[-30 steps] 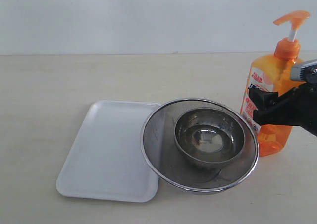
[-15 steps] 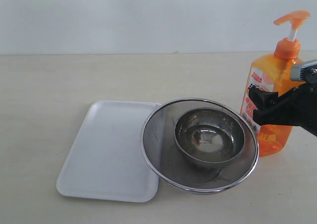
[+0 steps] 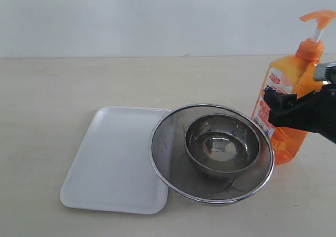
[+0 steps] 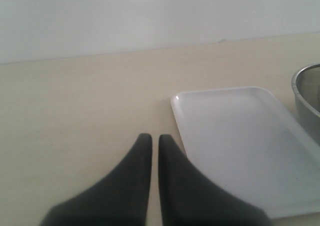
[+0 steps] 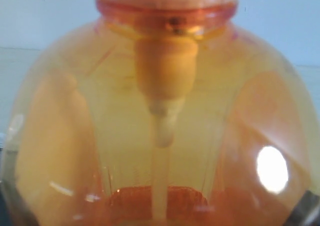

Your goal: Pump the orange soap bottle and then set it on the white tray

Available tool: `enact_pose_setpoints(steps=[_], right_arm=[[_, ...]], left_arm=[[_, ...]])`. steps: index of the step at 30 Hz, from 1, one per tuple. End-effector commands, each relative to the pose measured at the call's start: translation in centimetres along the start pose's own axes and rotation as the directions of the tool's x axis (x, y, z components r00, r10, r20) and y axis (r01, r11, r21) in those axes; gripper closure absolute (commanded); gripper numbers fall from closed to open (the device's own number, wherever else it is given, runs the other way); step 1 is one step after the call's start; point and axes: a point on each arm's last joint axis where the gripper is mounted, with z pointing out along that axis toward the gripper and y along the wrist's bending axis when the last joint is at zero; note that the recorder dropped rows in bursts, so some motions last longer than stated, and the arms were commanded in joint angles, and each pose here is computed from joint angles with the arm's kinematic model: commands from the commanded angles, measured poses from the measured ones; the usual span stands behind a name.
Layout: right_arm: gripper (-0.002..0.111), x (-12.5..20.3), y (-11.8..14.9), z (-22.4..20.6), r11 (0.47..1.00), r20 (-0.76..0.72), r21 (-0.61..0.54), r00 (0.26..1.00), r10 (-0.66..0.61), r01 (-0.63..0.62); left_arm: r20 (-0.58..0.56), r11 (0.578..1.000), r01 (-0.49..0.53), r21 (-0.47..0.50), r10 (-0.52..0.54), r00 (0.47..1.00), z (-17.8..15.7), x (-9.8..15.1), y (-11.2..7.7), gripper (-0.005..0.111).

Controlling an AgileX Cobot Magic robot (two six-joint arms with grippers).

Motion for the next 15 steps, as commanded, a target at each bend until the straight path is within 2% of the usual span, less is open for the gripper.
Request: enact_pose_setpoints(steps=[1,7,15], right_arm=[[0.107,-0.2,0.01,0.02,0.998,0.013,-0.003,0.998,0.066,-0.066],[0.107,-0.27,0.03,0.02,0.998,0.02,-0.005,0.998,0.062,-0.062],[0.107,-0.29,0.03,0.02,1.0,0.022,-0.003,0.999,-0.026,0.026]], left_arm=[[0.0,1.0,0.005,0.001,-0.005,1.0,0.01,0.09,-0.02,0.102],[0.0,1.0,0.005,0.001,-0.005,1.0,0.01,0.09,-0.02,0.102],[0.0,1.0,0.005,0.001,-0.005,1.0,0.01,0.09,-0.02,0.102]])
